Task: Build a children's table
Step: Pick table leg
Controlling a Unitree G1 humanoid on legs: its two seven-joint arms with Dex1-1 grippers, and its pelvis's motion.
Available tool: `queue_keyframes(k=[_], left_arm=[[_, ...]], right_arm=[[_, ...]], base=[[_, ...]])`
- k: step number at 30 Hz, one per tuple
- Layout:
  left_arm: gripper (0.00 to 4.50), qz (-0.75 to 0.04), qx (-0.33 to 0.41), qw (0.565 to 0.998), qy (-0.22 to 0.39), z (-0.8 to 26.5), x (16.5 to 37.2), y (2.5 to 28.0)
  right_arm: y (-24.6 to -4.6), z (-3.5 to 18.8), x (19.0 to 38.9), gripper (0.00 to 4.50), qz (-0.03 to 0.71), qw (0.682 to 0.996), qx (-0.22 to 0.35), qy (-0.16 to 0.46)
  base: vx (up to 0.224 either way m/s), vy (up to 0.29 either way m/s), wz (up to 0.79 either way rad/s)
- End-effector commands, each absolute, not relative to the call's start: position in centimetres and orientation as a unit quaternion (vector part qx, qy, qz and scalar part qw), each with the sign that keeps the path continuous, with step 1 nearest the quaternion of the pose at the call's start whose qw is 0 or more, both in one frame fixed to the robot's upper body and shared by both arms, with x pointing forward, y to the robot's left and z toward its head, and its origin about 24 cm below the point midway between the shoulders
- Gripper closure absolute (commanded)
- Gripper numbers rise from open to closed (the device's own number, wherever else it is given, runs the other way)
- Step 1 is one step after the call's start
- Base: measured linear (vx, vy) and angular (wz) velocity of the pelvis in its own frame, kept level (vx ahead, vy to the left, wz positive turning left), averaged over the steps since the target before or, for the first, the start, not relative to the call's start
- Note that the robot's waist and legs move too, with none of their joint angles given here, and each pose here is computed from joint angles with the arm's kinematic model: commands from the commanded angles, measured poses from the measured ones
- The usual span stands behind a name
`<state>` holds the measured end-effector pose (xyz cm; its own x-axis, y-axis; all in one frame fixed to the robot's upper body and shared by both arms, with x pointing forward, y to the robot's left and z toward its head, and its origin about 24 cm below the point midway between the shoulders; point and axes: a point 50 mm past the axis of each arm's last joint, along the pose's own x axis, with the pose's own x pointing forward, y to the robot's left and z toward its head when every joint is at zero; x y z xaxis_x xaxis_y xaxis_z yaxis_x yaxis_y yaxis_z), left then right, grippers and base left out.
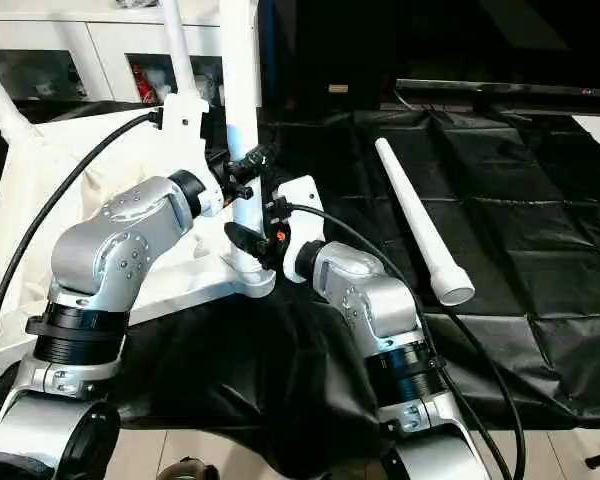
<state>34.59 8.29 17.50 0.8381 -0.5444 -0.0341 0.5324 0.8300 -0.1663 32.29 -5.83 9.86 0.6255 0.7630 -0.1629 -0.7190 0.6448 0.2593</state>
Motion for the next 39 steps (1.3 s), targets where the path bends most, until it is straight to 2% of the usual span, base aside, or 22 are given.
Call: queue_keyframes(k=[1,3,5,6,10,12,17,21,22,25,26,27,28,31,34,38,39], left_arm=[[1.83,-0.303,-0.094,0.947,0.041,17.8,34.4,8.2],[1.57,-0.302,-0.089,0.948,0.039,17.8,34.5,8.5],[1.49,-0.368,-0.096,0.924,0.038,17.8,33.9,9.0],[1.37,-0.368,-0.096,0.924,0.038,17.8,33.9,9.0],[1.31,-0.437,-0.151,0.886,0.029,18.2,32.9,9.8],[1.31,-0.492,-0.2,0.847,0.025,18.7,32.0,10.8],[1.31,-0.529,-0.271,0.804,0.003,19.5,31.6,11.7],[1.31,-0.533,-0.296,0.792,-0.001,19.6,31.7,12.0],[1.6,-0.534,-0.294,0.793,-0.001,19.6,31.7,12.0],[1.67,-0.54,-0.294,0.788,0.0,19.5,31.6,12.0],[1.87,-0.543,-0.295,0.786,0.001,19.5,31.5,12.0],[1.87,-0.544,-0.297,0.785,0.002,19.5,31.4,12.0],[2.1,-0.543,-0.294,0.787,0.005,19.4,31.4,11.9],[2.1,-0.534,-0.288,0.795,0.011,19.1,31.5,11.9],[2.41,-0.525,-0.287,0.801,0.008,19.0,31.7,11.8],[2.49,-0.518,-0.287,0.806,0.002,19.1,31.8,11.7],[2.51,-0.515,-0.287,0.808,0.001,19.2,31.9,11.7]], right_arm=[[-6.3,10.7,32.3,2.56,0.429,0.892,0.095,0.102],[-6.6,11.1,32.1,2.57,0.446,0.885,0.103,0.09],[-7.3,11.8,31.5,2.57,0.49,0.862,0.114,0.068],[-7.3,11.8,31.5,2.57,0.49,0.862,0.114,0.068],[-8.0,12.2,30.4,2.57,0.542,0.83,0.12,0.056],[-8.6,12.2,29.6,2.57,0.576,0.806,0.119,0.059],[-9.2,12.1,28.8,2.57,0.612,0.779,0.12,0.068],[-9.4,12.0,28.6,2.57,0.621,0.771,0.119,0.073],[-9.4,12.0,28.7,2.57,0.621,0.771,0.118,0.075],[-9.5,12.0,28.7,2.57,0.622,0.77,0.118,0.076],[-9.5,12.0,28.7,2.57,0.623,0.77,0.117,0.077],[-9.5,12.0,28.7,2.57,0.624,0.769,0.117,0.077],[-9.5,12.0,28.7,2.57,0.624,0.769,0.116,0.077],[-9.6,11.9,28.7,2.57,0.622,0.771,0.114,0.078],[-9.6,11.9,28.7,2.57,0.619,0.774,0.109,0.078],[-9.7,11.8,28.9,2.57,0.609,0.783,0.104,0.075],[-9.7,11.8,29.0,2.01,0.606,0.785,0.104,0.075]], base=[[0.0,0.0,0.0],[0.0,0.0,0.0],[0.0,0.0,0.0],[0.0,0.0,0.0],[0.0,0.0,0.0],[0.0,0.0,0.0],[0.0,0.0,0.0],[0.0,0.0,0.0],[0.0,0.0,0.0],[0.0,0.0,0.0],[0.0,0.0,0.0],[0.0,0.0,0.0],[0.0,0.0,0.0],[0.0,0.0,0.0],[0.0,0.0,0.0],[0.0,0.0,0.0],[0.0,0.0,0.0]])
